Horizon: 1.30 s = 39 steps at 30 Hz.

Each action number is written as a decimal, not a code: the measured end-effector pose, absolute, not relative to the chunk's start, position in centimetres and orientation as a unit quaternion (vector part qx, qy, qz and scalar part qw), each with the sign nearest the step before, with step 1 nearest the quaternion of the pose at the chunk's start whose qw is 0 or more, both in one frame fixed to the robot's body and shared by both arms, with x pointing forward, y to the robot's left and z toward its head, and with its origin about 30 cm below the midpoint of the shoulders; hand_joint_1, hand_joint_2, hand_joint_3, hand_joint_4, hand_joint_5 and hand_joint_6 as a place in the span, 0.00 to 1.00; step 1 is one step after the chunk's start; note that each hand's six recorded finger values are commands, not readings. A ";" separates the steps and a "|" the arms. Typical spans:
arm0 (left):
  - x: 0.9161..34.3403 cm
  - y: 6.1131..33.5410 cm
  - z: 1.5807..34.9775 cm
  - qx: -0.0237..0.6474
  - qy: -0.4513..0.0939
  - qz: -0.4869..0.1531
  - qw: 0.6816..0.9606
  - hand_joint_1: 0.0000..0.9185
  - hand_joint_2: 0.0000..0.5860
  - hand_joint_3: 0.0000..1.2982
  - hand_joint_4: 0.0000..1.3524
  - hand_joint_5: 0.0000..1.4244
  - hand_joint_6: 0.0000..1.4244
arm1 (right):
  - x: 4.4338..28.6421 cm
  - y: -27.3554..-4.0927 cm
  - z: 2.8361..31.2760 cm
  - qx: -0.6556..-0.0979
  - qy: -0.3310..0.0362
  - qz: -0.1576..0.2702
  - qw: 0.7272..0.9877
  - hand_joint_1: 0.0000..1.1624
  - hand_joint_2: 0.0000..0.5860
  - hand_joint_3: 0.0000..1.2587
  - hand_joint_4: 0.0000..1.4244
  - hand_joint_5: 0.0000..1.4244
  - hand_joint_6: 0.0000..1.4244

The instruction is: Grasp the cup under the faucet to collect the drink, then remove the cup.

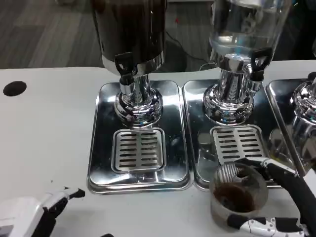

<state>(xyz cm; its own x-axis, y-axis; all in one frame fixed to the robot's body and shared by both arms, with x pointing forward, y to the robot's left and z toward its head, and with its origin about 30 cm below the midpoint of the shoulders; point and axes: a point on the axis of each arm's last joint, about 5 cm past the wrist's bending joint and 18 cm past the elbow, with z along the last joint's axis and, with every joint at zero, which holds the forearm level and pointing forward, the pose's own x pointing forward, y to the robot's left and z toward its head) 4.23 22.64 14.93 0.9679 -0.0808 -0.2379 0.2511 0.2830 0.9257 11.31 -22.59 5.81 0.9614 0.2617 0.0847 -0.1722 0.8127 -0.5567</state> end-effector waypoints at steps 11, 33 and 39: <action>4.1 22.7 15.2 0.596 0.064 -0.084 0.796 0.00 0.16 0.17 0.06 0.14 0.29 | 10.6 -23.0 4.8 -0.304 -0.087 0.104 0.943 0.63 0.17 0.36 0.37 0.33 0.19; 3.3 23.0 15.4 0.600 0.080 -0.080 0.792 0.00 0.15 0.17 0.07 0.14 0.29 | 10.9 -22.5 4.6 -0.297 -0.111 0.114 0.942 0.54 0.20 0.11 0.06 0.14 0.03; 3.3 23.0 15.3 0.600 0.080 -0.080 0.792 0.00 0.15 0.17 0.07 0.14 0.29 | 11.0 -22.6 4.9 -0.283 -0.115 0.111 0.946 0.48 0.23 0.06 0.04 0.11 0.02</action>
